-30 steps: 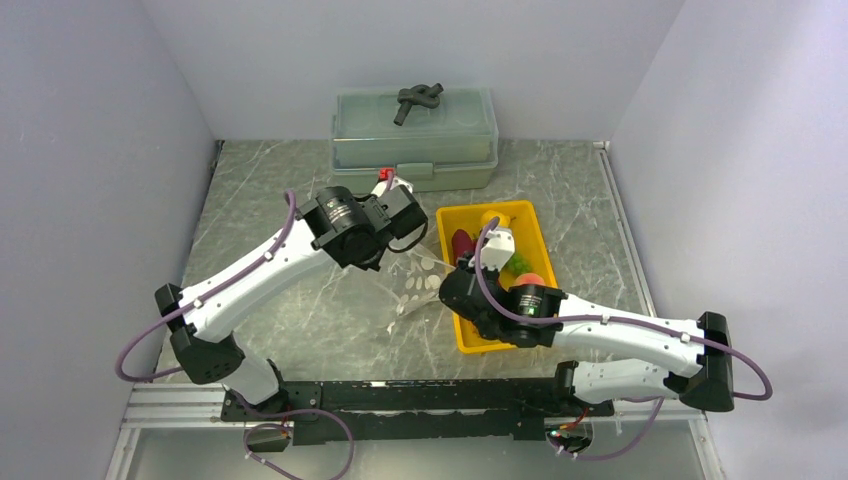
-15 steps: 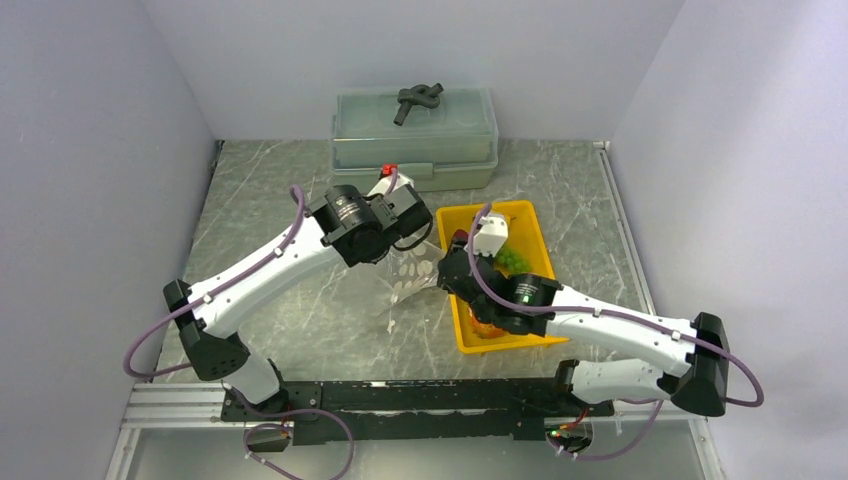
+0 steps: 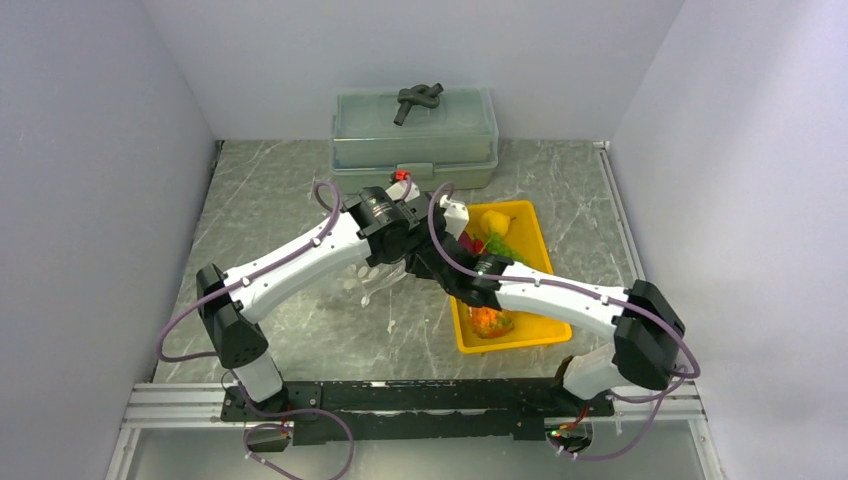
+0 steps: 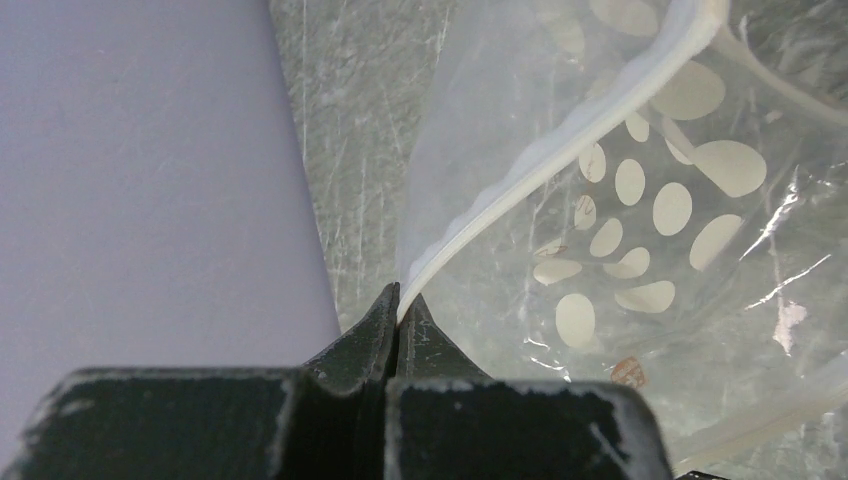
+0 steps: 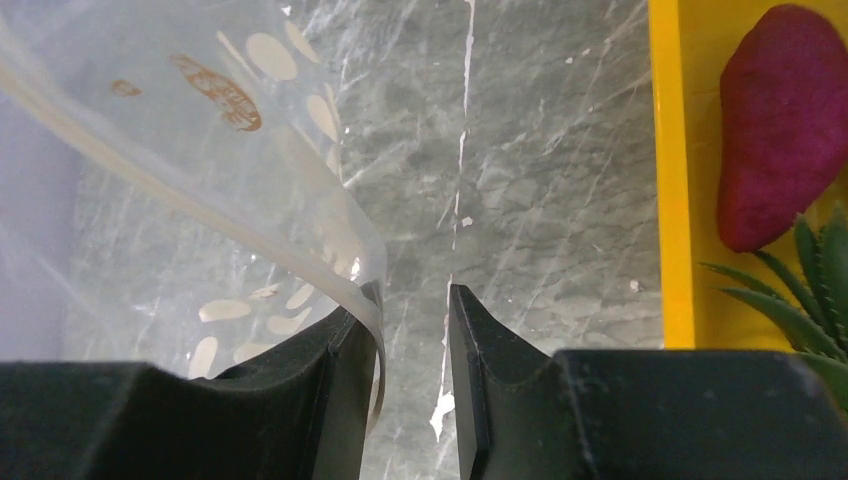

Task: Place the food in the zip-top bag and seal the zipper
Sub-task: Open the zipper of the food storage bag.

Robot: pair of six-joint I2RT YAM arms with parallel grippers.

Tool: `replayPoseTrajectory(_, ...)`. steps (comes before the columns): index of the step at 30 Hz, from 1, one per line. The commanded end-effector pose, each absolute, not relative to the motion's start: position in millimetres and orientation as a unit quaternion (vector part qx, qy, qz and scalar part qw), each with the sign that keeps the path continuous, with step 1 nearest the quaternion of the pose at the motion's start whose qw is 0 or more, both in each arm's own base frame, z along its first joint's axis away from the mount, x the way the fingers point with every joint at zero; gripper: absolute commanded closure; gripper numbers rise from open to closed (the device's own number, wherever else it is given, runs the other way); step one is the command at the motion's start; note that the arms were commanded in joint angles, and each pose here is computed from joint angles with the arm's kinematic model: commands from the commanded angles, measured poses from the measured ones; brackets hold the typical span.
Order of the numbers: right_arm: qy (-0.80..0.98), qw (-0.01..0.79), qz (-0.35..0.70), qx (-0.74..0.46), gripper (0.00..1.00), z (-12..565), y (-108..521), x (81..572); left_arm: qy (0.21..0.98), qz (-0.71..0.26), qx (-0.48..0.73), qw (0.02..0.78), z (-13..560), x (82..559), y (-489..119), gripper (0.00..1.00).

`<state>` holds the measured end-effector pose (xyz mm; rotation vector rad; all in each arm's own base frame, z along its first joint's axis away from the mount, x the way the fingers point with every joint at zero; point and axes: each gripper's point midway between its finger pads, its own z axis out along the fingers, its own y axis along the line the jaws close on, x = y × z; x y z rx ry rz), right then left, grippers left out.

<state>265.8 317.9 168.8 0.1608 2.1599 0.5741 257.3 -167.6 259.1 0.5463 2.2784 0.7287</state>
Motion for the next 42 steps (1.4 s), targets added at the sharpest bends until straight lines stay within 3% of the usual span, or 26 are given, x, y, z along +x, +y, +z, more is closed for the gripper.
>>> replayPoseTrajectory(1, 0.847, 0.434, 0.292, 0.088, 0.65, 188.0, 342.3, 279.8, 0.865, 0.296, 0.198, 0.353, 260.7, 262.2, -156.7, 1.00)
replayPoseTrajectory(4, 0.848, 0.432, 0.294, 0.089, 0.63, 182.8, 339.6, 279.1, 0.871, 0.283, 0.196, 0.350, 251.3, 263.3, -154.8, 1.00)
replayPoseTrajectory(10, 0.845, 0.434, 0.301, 0.085, 0.47, 186.0, 331.4, 272.7, 0.884, 0.260, 0.189, 0.340, 230.9, 263.8, -152.1, 1.00)
replayPoseTrajectory(23, 0.830, 0.458, 0.304, 0.091, 0.33, 218.4, 284.8, 249.5, 0.894, 0.208, 0.188, 0.350, 228.0, 260.7, -157.4, 1.00)
replayPoseTrajectory(34, 0.853, 0.491, 0.165, 0.060, 0.21, 233.7, 206.2, 237.9, 0.892, 0.177, 0.201, 0.364, 228.4, 265.0, -169.5, 1.00)
replayPoseTrajectory(42, 0.881, 0.463, 0.099, 0.018, 0.12, 220.8, 177.0, 236.9, 0.888, 0.155, 0.204, 0.383, 229.2, 266.3, -173.6, 1.00)
